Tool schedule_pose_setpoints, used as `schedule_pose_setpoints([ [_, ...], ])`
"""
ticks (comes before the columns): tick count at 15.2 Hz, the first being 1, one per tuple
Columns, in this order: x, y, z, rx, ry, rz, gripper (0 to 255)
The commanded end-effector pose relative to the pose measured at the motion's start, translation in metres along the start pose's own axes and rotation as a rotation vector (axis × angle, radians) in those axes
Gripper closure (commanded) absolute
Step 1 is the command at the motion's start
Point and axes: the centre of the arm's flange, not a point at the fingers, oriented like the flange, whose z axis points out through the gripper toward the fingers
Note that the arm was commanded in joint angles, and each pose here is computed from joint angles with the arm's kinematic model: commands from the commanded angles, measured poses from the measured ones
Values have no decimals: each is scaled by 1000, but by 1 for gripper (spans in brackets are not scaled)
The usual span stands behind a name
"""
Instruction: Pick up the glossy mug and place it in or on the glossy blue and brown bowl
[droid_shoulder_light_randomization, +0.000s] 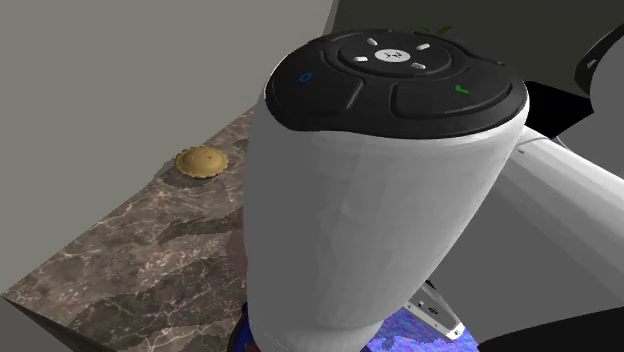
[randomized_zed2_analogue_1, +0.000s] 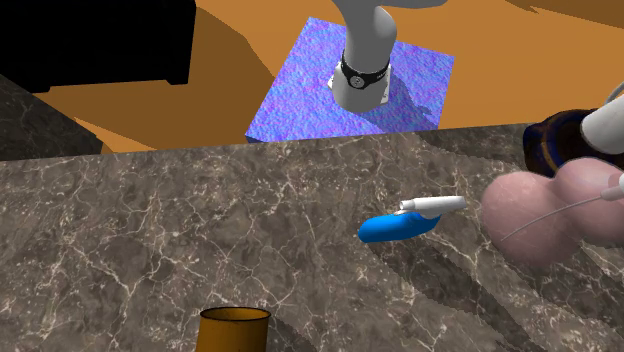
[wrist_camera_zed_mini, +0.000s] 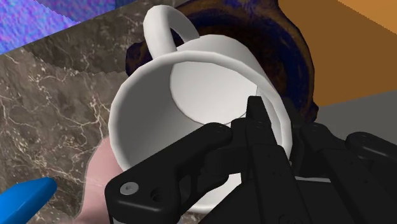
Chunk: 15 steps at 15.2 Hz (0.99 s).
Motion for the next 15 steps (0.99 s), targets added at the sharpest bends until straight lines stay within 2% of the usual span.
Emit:
schedule_pose_setpoints([
  [1, 1, -1, 13, 1, 0, 0, 255],
  [9, 1, -1, 13, 1, 0, 0, 255],
  [10, 1, -1, 13, 1, 0, 0, 0],
  [15, 1, -1, 13, 1, 0, 0, 0],
])
